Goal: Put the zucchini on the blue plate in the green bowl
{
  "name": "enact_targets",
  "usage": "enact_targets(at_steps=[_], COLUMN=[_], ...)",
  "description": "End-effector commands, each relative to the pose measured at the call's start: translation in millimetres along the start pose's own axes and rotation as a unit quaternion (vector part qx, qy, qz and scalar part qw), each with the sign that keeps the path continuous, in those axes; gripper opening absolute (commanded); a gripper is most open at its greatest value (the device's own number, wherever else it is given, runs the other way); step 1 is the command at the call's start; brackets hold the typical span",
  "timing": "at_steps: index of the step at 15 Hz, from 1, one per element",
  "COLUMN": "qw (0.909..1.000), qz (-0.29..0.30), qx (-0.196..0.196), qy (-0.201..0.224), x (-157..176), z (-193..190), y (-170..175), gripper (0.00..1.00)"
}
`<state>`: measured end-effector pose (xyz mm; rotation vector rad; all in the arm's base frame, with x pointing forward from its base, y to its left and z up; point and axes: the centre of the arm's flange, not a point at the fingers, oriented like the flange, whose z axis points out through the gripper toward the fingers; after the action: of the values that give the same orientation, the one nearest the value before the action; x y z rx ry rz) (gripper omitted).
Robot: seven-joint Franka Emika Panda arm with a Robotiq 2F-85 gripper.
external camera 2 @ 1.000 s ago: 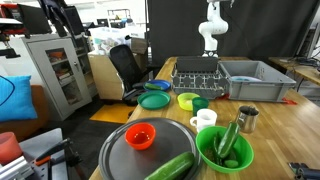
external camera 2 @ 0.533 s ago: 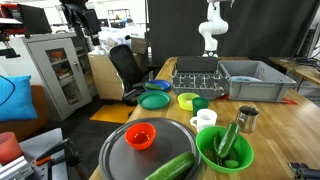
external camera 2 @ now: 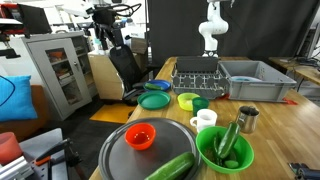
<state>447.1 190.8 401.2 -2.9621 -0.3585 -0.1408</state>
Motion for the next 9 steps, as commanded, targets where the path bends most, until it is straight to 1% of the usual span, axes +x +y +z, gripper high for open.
enact_targets(at_steps=[1, 3, 6, 7, 9], qw=[1.0000, 1.0000, 1.0000, 1.0000, 0.9999], qz=[0.000, -0.001, -0.001, -0.003, 0.007], qx=[0.000, 0.000, -0.001, 0.000, 0.007], qy=[0.002, 0.008, 0.008, 0.007, -0.007], x=[-1, -3, -4, 2, 26], z=[-3, -9, -9, -10, -7], y=[0, -1, -1, -1, -5], gripper=[1.00, 1.00, 1.00, 1.00, 1.00])
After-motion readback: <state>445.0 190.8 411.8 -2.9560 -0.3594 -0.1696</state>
